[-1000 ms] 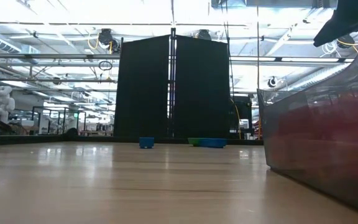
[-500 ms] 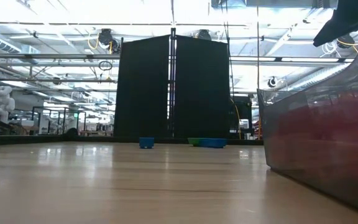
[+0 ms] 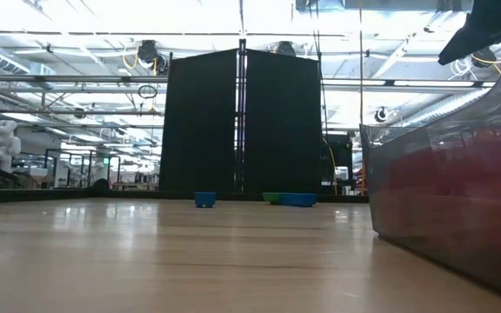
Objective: Sort blocks
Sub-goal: Put the green game piece into the left black bin
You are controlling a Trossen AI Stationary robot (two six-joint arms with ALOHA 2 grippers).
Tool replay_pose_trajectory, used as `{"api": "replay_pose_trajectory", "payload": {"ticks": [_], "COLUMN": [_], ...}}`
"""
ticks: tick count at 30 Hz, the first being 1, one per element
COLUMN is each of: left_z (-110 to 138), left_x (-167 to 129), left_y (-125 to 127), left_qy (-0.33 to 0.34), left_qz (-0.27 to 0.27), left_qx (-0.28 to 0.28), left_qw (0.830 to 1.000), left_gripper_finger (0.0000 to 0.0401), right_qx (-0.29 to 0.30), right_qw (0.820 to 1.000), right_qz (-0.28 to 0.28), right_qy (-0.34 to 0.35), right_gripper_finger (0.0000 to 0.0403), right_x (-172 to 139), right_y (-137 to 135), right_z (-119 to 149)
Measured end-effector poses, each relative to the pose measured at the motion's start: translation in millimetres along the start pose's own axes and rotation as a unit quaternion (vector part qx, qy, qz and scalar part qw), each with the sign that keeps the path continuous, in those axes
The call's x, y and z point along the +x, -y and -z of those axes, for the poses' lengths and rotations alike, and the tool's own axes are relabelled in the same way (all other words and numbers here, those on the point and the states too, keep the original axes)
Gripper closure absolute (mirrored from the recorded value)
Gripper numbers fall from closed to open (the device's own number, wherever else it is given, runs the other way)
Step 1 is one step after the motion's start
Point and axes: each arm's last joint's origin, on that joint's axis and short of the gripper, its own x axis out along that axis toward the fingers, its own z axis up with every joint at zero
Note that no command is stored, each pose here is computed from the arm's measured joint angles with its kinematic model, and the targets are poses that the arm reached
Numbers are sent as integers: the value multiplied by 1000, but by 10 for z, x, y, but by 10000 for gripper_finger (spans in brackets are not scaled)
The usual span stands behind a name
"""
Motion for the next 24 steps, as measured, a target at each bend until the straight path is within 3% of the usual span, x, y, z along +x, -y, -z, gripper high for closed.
{"api": "replay_pose_trajectory", "payload": {"ticks": [11,17,19,24], "left_z": [-85,-119,-122,-97], "left_x": [445,493,474,362], "left_y": [-123,-111,-90,-13], "left_qy": [14,9,6,-18], "left_qz": [-14,-14,-11,-3], "left_qx": [-13,-14,-15,-33], "left_qw": [1000,1000,1000,999], "left_gripper_finger": [282,282,260,156], "right_qx": [0,0,0,0], "right_qw": [1000,1000,1000,1000], "right_qz": [0,-1,-1,-1], "right_qy": [0,-1,-1,-1], "right_gripper_finger": [190,190,190,190], "right_x": [0,0,0,0], "right_y": [1,-1,0,0], "right_z": [0,0,0,0]}}
